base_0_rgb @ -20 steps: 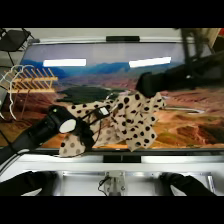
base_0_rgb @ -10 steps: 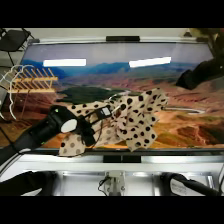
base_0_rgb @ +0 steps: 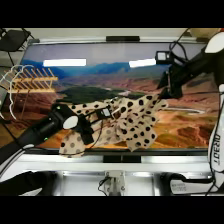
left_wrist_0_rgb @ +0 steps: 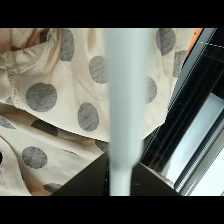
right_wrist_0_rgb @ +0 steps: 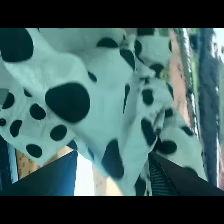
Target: Fold the shirts.
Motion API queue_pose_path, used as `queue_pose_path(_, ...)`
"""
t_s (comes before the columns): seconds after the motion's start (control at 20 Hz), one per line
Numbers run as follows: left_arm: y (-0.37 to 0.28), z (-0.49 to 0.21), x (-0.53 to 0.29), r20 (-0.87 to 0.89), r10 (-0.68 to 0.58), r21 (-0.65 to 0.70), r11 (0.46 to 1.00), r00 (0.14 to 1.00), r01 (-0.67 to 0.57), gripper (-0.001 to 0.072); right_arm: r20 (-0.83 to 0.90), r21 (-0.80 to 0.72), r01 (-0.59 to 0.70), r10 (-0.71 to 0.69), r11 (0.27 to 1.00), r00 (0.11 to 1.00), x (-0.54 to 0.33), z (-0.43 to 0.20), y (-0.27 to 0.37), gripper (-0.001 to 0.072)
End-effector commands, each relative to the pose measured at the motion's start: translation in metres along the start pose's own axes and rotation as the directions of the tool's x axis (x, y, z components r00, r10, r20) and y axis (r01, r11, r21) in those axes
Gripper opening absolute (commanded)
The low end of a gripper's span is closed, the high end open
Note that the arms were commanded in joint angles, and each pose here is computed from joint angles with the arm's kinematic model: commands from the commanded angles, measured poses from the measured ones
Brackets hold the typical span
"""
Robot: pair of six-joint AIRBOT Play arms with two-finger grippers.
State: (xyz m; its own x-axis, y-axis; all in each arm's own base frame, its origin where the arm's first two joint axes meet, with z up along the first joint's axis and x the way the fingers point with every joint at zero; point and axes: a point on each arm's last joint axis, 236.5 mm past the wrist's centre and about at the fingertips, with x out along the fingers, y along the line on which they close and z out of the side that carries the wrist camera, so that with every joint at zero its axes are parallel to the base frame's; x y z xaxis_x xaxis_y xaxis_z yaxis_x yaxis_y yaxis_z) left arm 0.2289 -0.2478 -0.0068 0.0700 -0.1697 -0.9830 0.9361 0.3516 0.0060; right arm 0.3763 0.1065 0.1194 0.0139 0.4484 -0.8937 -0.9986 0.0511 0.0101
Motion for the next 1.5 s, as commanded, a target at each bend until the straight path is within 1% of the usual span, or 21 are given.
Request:
queue_pose_path(0.0, 0.003, -0.001, 0.0, 0.002, -0.006, 0.01, 1.0, 1.0, 0.006, 0.0042, 0.022, -0.038, -0.044, 0.044, 0.998, 0.999, 0.014, 0.002, -0.002, 0.0549)
queue_pose_path(0.2, 0.004, -0.001, 0.0, 0.003, -0.006, 0.018, 1.0, 1.0, 0.006, 0.0042, 0.01, -0.025, -0.077, 0.077, 0.997, 0.997, 0.028, -0.004, -0.005, 0.0549)
queue_pose_path(0.55, 0.005, -0.002, 0.0, 0.002, -0.005, 0.032, 0.999, 1.0, 0.005, 0.0042, -0.002, -0.054, -0.189, 0.189, 0.98, 0.982, 0.071, 0.009, 0.0, 0.0548)
queue_pose_path(0.6, 0.005, -0.002, 0.0, 0.002, -0.005, 0.032, 0.999, 1.0, 0.004, 0.0042, 0.0, -0.052, -0.194, 0.194, 0.98, 0.981, 0.073, 0.009, 0.0, 0.0515)
queue_pose_path(0.65, 0.005, -0.002, 0.0, 0.003, -0.004, 0.032, 0.999, 1.0, 0.004, 0.0042, 0.015, -0.052, -0.204, 0.205, 0.977, 0.979, 0.072, 0.012, 0.003, 0.0345)
queue_pose_path(0.7, 0.007, -0.002, 0.0, 0.003, 0.003, 0.033, 0.999, 1.0, -0.003, 0.0042, 0.028, -0.042, -0.217, 0.218, 0.975, 0.976, 0.071, 0.015, 0.006, 0.0277)
queue_pose_path(0.75, 0.009, 0.0, 0.0, 0.012, 0.014, 0.035, 0.999, 1.0, -0.014, 0.0042, 0.042, -0.033, -0.228, 0.23, 0.973, 0.972, 0.071, 0.019, 0.008, 0.0239)
queue_pose_path(0.8, 0.013, 0.004, 0.0, 0.026, 0.031, 0.038, 0.999, 0.999, -0.032, 0.0043, 0.055, -0.018, -0.249, 0.249, 0.968, 0.967, 0.069, 0.022, 0.013, 0.0078)
queue_pose_path(0.9, 0.024, 0.009, -0.001, 0.05, 0.075, 0.047, 0.996, 0.996, -0.077, 0.005, 0.088, 0.016, -0.274, 0.272, 0.962, 0.958, 0.066, 0.031, 0.019, 0.0075)
queue_pose_path(0.95, 0.031, 0.01, -0.002, 0.051, 0.106, 0.057, 0.992, 0.993, -0.109, 0.0088, 0.088, 0.04, -0.269, 0.265, 0.962, 0.96, 0.063, 0.032, 0.02, 0.0075)
queue_pose_path(1.0, 0.04, 0.008, -0.003, 0.043, 0.143, 0.066, 0.987, 0.989, -0.146, 0.0254, 0.089, 0.047, -0.26, 0.255, 0.965, 0.963, 0.059, 0.033, 0.021, 0.0075)
queue_pose_path(1.05, 0.052, 0.004, -0.005, 0.029, 0.195, 0.055, 0.979, 0.98, -0.196, 0.0516, 0.09, 0.039, -0.246, 0.242, 0.968, 0.966, 0.054, 0.036, 0.022, 0.0075)
queue_pose_path(1.1, 0.067, -0.001, -0.008, 0.01, 0.253, 0.028, 0.967, 0.967, -0.253, 0.0686, 0.089, 0.034, -0.229, 0.225, 0.973, 0.97, 0.047, 0.039, 0.024, 0.0075)
queue_pose_path(1.15, 0.081, -0.006, -0.012, -0.004, 0.293, -0.017, 0.956, 0.956, -0.293, 0.0717, 0.088, 0.04, -0.214, 0.21, 0.976, 0.974, 0.041, 0.041, 0.026, 0.0074)
queue_pose_path(1.25, 0.103, -0.012, -0.024, 0.001, 0.32, -0.115, 0.941, 0.948, -0.317, 0.0718, 0.096, 0.056, -0.189, 0.183, 0.98, 0.978, 0.029, 0.048, 0.03, 0.0074)
queue_pose_path(1.45, 0.144, -0.032, -0.071, 0.015, 0.386, -0.254, 0.894, 0.922, -0.37, 0.0719, 0.111, 0.063, -0.142, 0.135, 0.988, 0.985, 0.009, 0.059, 0.039, 0.0073)
